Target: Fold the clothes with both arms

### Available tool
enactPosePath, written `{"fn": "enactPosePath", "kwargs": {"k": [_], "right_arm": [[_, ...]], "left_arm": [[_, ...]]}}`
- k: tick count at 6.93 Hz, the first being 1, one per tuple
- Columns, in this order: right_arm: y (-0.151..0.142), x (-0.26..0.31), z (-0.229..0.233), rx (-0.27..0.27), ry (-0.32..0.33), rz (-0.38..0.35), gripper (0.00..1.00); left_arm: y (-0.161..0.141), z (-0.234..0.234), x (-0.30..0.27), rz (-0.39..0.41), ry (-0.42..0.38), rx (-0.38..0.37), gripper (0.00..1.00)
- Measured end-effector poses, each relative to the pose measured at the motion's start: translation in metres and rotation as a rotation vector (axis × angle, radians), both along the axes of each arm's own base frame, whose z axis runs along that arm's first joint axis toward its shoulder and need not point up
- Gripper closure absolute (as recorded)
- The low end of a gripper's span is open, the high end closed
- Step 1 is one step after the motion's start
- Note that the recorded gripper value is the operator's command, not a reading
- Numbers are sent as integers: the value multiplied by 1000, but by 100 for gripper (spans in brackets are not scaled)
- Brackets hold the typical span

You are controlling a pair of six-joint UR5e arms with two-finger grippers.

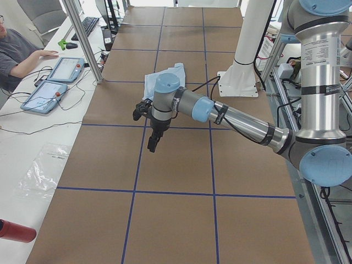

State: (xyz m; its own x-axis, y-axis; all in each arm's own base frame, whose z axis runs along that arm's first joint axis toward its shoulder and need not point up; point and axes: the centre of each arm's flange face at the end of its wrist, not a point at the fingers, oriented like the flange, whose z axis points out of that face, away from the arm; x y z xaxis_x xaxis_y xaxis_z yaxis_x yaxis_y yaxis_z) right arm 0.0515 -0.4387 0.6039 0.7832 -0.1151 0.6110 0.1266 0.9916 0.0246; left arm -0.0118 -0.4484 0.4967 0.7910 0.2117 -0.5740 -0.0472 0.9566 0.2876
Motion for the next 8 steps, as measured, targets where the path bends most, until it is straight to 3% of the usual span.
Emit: {"fn": "enactPosePath", "kwargs": {"k": [2, 4, 5, 8], "right_arm": [[30, 11, 23, -34, -31, 27, 0], [38, 15, 27, -40, -55, 42, 0], [40, 19, 24, -29, -57, 51, 0], [50, 26, 25, 88, -54, 67, 0]], "left_arm": [[30, 46, -34, 29, 74, -46, 0], [62, 74, -47, 57, 135, -72, 0], [66, 78, -48, 60, 143, -75, 0], [66, 77, -49, 62, 146, -72, 0]]}}
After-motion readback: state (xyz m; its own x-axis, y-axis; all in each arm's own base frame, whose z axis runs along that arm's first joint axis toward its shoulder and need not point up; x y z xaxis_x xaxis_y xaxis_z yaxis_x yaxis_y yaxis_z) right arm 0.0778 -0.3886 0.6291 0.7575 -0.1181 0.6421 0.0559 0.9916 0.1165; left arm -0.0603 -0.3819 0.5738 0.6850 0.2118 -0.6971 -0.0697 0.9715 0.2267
